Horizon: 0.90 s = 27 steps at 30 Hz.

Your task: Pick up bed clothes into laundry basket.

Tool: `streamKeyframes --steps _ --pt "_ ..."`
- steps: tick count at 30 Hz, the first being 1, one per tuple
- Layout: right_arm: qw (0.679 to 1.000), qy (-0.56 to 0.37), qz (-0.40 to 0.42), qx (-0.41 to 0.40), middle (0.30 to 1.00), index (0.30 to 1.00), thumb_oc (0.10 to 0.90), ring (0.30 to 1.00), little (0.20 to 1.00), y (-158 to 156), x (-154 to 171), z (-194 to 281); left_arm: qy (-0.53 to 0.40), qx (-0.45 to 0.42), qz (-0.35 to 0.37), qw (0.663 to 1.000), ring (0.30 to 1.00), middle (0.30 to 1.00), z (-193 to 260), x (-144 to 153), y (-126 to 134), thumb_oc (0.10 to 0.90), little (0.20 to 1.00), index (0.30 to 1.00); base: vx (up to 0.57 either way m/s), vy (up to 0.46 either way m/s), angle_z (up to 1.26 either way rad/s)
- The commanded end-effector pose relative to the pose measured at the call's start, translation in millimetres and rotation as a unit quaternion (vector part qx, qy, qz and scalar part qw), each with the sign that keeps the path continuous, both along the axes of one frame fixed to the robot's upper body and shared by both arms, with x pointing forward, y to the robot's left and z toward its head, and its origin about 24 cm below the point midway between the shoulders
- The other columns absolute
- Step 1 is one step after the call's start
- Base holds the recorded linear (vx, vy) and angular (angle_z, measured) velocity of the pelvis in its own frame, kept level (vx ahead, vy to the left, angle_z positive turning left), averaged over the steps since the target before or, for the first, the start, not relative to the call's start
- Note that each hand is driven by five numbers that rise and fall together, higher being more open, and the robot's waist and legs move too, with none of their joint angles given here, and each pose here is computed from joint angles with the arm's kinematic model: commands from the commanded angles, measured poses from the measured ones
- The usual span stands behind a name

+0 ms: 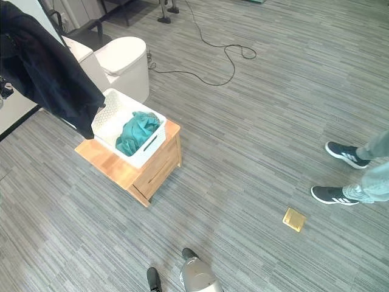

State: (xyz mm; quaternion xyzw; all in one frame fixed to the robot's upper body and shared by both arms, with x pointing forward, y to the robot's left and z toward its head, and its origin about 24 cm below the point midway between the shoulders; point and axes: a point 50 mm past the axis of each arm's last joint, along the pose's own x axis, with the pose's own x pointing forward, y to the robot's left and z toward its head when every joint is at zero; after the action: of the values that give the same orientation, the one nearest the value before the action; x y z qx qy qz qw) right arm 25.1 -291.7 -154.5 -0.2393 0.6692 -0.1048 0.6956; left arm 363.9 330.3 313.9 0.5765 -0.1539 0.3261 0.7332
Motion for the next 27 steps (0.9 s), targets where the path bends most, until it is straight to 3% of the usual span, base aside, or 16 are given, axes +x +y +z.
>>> streamKeyframes --steps 1,6,12,18,27 --pt "0.996 0.085 -0.008 -0.034 0.9 0.9 0.8 0.9 0.9 -27 -63 13 -0.077 0.03 0.06 0.995 0.3 0.3 50 -27 25 0.4 0.3 0.3 0.0 -0.046 -0.13" --pt "0.995 0.089 -0.001 -0.04 0.9 0.9 0.8 0.9 0.9 -34 -69 17 0.012 0.072 0.074 0.995 0.3 0.3 14 -10 21 0.4 0.3 0.3 0.0 -0.029 -0.03" --pt "0.995 0.092 -0.007 -0.045 0.9 0.9 0.8 0.9 0.9 -40 -74 21 0.051 0.09 0.086 0.991 0.3 0.3 -4 -6 23 0.4 0.3 0.3 0.02 -0.052 -0.07" --pt "0.994 0.097 -0.009 -0.046 0.9 0.9 0.8 0.9 0.9 -40 -78 22 0.002 0.099 0.099 0.99 0.3 0.3 32 -17 27 0.4 0.3 0.3 0.05 -0.061 -0.04" --pt "0.997 0.066 -0.013 -0.029 0.9 0.9 0.8 0.9 0.9 -32 -62 15 -0.097 0.134 0.133 0.977 0.3 0.3 106 -57 35 0.4 0.3 0.3 0.03 -0.037 0.01"
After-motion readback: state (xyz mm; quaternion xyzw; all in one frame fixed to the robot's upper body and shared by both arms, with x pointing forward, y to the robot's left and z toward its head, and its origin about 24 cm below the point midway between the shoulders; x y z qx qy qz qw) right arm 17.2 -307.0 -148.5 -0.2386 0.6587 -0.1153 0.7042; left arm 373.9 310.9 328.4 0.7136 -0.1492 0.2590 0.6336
